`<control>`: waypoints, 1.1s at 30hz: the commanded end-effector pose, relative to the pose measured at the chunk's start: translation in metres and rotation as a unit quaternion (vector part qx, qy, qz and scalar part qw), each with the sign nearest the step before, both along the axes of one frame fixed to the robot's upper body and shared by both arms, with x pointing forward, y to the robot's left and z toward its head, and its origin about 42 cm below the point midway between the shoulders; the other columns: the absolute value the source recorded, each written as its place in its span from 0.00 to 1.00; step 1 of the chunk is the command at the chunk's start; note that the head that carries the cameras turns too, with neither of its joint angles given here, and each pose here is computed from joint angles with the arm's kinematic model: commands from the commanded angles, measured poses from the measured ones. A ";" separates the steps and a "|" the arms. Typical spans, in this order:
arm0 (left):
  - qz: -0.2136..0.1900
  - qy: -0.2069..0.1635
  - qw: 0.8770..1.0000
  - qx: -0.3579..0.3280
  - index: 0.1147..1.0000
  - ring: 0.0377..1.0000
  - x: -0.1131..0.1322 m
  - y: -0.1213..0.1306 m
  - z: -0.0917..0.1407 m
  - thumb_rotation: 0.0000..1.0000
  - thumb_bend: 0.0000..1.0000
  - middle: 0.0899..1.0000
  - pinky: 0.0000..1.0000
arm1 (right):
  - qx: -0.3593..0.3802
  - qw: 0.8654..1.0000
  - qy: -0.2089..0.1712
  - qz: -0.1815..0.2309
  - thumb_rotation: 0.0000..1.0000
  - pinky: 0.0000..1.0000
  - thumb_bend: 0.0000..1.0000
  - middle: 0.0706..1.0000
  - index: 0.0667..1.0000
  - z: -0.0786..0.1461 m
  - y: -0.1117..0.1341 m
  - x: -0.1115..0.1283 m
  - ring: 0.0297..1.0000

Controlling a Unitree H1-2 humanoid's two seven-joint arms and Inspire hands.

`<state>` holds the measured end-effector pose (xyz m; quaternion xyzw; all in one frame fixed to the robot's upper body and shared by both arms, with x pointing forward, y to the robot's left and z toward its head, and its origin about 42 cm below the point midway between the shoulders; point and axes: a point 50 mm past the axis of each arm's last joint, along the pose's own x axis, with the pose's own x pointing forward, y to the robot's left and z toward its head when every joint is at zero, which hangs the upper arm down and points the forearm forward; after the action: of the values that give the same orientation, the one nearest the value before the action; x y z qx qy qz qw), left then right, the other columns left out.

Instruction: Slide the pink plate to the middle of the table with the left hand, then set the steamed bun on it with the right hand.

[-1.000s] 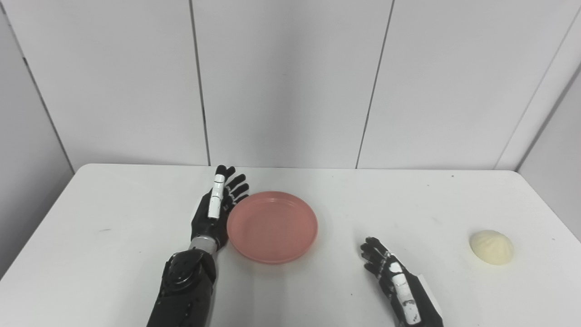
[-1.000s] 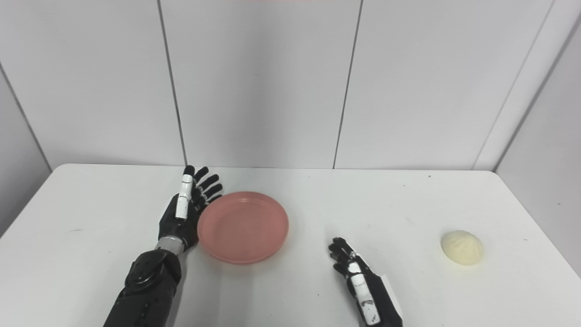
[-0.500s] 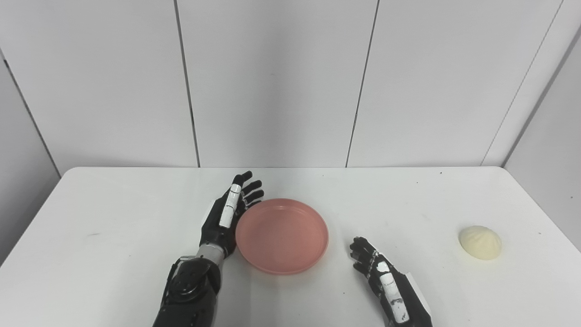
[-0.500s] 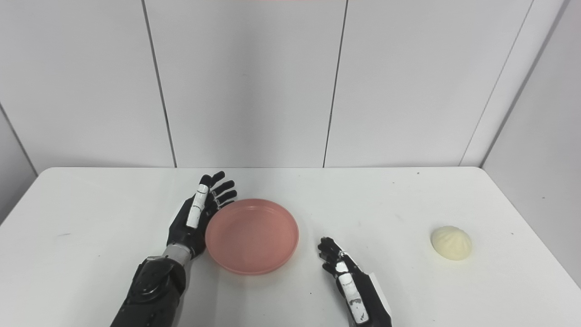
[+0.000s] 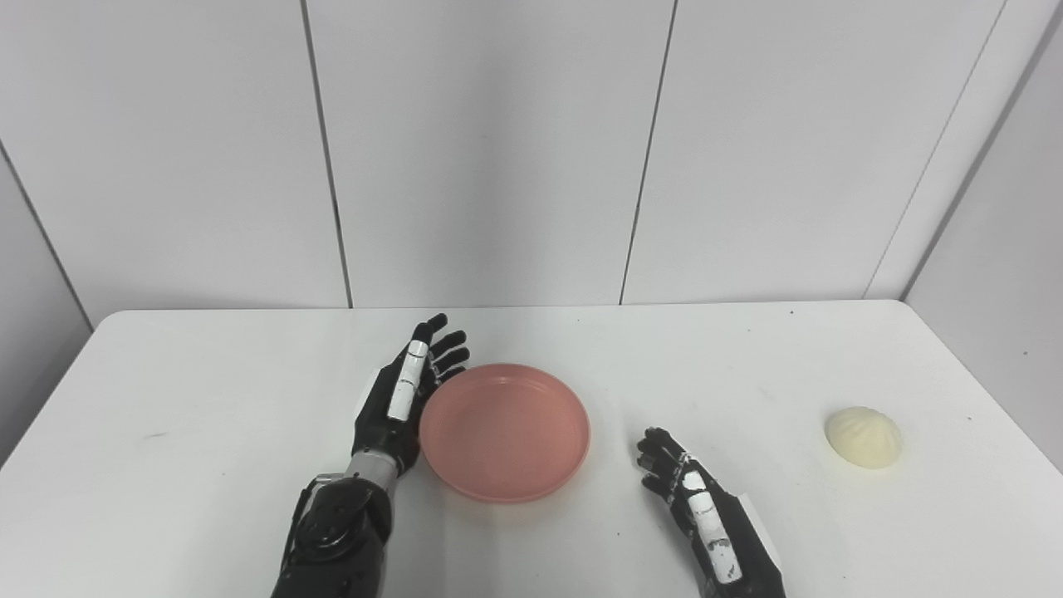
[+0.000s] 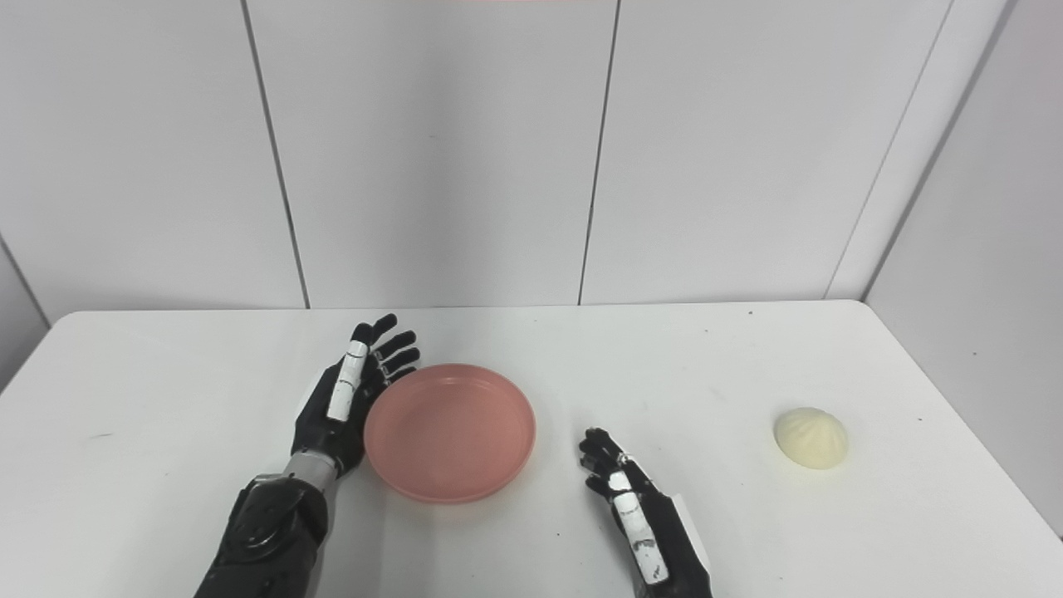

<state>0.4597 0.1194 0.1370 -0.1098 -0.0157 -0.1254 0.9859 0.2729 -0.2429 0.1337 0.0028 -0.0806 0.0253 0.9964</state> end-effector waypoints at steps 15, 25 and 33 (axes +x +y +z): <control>0.007 0.001 1.000 -0.010 0.84 0.83 0.000 0.009 0.000 0.81 0.73 0.80 0.80 | -0.278 0.930 -0.206 -0.125 0.90 0.75 0.94 0.86 0.86 0.106 -0.074 0.022 0.84; 0.007 0.002 1.000 -0.008 0.85 0.82 0.001 0.013 -0.001 0.80 0.73 0.79 0.79 | -0.489 0.838 -0.127 -0.206 0.52 0.83 0.99 0.96 0.91 0.182 -0.097 0.020 0.94; 0.007 0.004 1.000 -0.011 0.83 0.81 0.001 0.014 -0.001 0.80 0.72 0.79 0.78 | -0.579 0.781 -0.038 -0.230 0.39 0.75 1.00 0.90 0.83 0.203 -0.117 0.035 0.90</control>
<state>0.4584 0.1313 0.1349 -0.1170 -0.0192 -0.1187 0.9858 0.3022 -0.3563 0.3150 -0.5791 -0.0749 -0.1386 0.7999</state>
